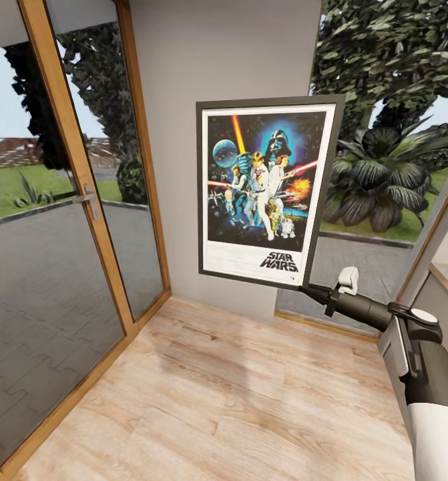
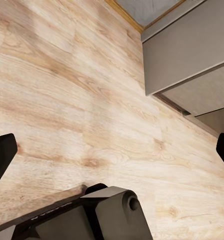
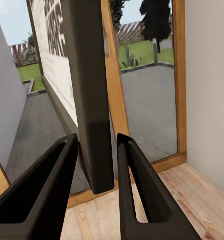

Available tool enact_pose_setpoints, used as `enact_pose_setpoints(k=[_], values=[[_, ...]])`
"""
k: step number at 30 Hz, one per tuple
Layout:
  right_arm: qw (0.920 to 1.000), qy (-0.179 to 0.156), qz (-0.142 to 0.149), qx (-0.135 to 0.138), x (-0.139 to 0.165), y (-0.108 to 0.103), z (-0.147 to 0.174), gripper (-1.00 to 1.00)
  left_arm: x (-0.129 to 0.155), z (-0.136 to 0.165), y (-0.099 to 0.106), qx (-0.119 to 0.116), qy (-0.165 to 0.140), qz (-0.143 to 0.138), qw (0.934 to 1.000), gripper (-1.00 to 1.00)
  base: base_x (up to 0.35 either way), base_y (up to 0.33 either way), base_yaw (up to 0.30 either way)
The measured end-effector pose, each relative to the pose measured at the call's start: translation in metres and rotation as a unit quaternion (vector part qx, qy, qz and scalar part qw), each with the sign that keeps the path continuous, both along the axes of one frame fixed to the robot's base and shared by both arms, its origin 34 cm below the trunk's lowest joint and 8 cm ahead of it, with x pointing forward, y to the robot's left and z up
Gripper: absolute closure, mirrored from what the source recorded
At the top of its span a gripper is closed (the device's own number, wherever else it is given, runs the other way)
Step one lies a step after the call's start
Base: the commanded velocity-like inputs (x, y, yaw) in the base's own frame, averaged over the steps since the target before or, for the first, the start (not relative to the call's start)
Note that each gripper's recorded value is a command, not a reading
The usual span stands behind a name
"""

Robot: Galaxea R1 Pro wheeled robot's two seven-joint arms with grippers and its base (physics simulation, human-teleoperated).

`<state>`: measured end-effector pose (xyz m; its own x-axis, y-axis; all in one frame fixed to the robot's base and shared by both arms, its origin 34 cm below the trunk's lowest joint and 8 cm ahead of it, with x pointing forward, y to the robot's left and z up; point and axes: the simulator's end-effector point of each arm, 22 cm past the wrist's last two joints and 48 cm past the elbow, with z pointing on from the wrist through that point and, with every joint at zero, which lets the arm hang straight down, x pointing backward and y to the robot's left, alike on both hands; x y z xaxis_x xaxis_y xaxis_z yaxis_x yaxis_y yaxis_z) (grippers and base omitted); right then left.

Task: Pick up the poster from the kitchen countertop and hang it on one of the wall nails in the kitchen.

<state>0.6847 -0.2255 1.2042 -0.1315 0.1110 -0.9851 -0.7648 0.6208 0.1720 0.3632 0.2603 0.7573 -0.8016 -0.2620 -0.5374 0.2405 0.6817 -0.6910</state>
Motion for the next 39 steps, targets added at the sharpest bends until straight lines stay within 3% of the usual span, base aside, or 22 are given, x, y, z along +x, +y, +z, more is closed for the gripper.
enact_pose_setpoints(k=[30,39], values=[[1.0,-0.001,-0.002,0.0,0.0002,-0.0006,0.0016,1.0,0.0,0.0,0.0002,0.0,0.0,0.0,1.0,-1.0,0.162,0.081,0.0],[1.0,-0.001,-0.002,-0.001,0.0,-0.0006,0.0017,1.0,-0.0002,0.0002,0.0001,0.0,0.0,0.0,1.0,-1.0,0.293,0.115,0.0]])
